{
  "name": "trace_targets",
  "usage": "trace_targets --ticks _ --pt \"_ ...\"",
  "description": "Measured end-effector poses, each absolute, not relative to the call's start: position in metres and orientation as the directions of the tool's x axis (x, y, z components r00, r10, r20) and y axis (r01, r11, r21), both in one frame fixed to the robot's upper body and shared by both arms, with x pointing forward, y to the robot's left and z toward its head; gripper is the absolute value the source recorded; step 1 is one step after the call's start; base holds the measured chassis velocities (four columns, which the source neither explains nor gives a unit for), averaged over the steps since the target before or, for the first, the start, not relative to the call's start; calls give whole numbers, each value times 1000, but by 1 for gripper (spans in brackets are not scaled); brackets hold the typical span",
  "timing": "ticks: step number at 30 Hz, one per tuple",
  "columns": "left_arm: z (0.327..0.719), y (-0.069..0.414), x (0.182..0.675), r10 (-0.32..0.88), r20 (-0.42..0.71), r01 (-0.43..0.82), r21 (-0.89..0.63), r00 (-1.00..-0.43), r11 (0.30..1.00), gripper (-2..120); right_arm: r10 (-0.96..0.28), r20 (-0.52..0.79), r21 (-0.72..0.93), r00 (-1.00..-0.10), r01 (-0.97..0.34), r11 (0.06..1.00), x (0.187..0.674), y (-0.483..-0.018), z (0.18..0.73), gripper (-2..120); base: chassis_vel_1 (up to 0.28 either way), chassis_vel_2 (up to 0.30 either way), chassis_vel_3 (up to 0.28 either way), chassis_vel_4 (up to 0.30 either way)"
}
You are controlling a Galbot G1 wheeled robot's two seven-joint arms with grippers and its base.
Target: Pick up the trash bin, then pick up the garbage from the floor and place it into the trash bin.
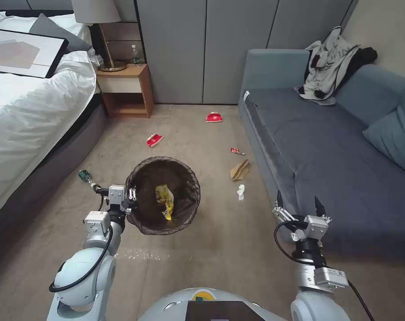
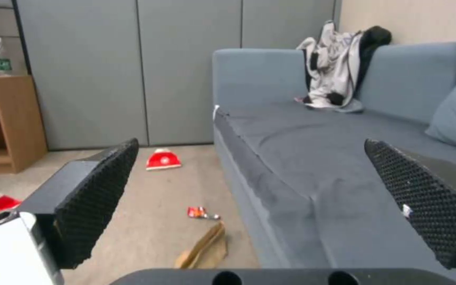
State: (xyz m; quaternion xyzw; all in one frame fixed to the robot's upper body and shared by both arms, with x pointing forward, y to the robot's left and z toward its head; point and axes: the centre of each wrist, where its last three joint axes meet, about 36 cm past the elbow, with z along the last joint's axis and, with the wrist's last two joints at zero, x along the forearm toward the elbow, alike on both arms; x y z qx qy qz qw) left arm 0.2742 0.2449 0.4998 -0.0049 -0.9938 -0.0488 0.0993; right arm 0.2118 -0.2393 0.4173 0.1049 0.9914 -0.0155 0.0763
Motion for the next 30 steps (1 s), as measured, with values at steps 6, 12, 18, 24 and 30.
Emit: trace_targets --ticks 6,12,18,24,30 --pt "499 244 275 5 199 24 93 -980 995 3 208 -154 -17 -966 213 977 212 -240 416 100 -249 266 268 -267" --pt "499 245 275 4 199 23 95 -980 995 3 208 -158 -23 -965 214 977 212 -239 415 100 -259 246 258 -268" --pt "499 245 275 5 199 24 95 -980 995 3 202 -160 -26 -966 209 978 212 -237 415 100 -235 244 248 -244" --pt "498 244 276 7 198 26 93 -980 995 3 183 -154 -40 -971 191 981 217 -239 415 100 -116 110 109 -120" --pt "499 245 277 9 196 27 93 -981 995 3 135 -122 -60 -983 143 988 229 -242 414 100 29 -19 -24 25"
